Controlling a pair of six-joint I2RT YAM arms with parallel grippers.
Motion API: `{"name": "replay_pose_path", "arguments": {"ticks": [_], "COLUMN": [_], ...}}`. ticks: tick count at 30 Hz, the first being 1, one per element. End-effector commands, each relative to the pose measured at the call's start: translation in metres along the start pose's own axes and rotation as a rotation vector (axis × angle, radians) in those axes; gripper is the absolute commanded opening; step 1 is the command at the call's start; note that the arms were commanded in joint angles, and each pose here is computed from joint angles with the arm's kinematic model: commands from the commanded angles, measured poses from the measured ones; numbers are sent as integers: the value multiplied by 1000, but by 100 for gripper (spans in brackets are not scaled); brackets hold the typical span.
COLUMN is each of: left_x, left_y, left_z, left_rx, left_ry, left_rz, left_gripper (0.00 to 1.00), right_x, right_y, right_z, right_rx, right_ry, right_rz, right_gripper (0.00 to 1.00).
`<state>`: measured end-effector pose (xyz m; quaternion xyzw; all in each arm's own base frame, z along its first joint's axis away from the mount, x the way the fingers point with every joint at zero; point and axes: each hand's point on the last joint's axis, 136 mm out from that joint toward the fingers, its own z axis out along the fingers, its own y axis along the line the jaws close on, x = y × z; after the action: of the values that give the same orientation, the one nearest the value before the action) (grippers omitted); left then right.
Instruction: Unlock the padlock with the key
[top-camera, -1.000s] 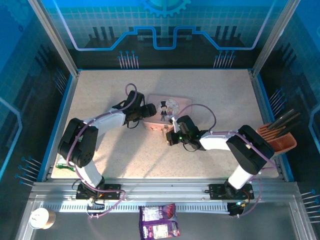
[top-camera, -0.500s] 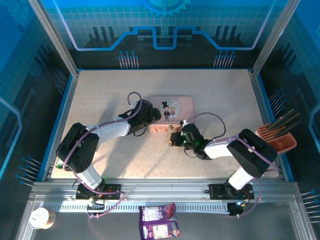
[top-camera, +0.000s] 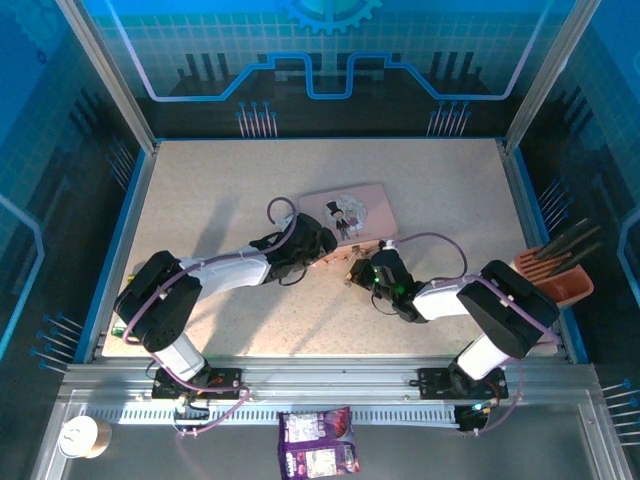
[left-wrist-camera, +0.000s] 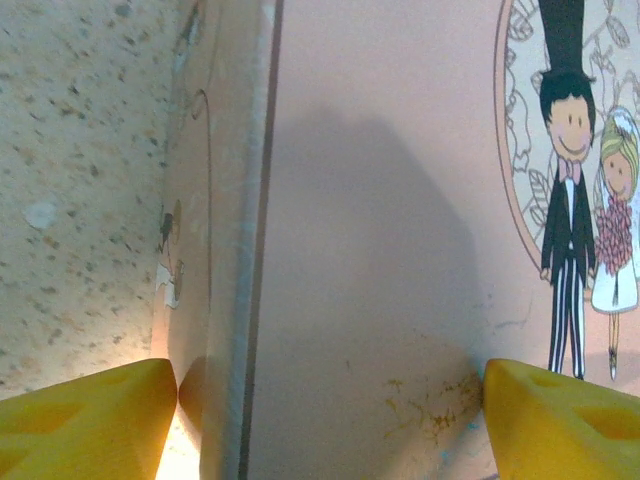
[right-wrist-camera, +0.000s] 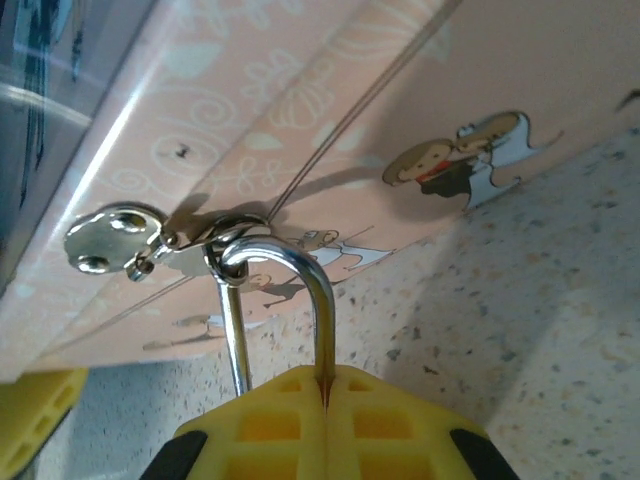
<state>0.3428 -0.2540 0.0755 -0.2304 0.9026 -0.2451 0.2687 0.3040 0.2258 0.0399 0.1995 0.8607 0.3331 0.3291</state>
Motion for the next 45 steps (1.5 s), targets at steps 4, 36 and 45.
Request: {"name": "replay_pose_path", "arguments": {"ticks": [4,36,45], "left_x": [45,26,27], "left_y": [55,64,67], "left_z": [8,16,17], "left_rx": [-189,-224,-228], "left_ry": [141,106,111], "left_rz": [48,22,19], "left_gripper": [79,80,80], "right_x": [-55,-103,-101], "right_y": [21,-11,-25], "right_z": [-5,-17,-3], "right_rx": [-70,18,75], "right_ry": [-181,-249,-178], "right_rz": [142,283,234], "right_gripper": [0,0,0]}}
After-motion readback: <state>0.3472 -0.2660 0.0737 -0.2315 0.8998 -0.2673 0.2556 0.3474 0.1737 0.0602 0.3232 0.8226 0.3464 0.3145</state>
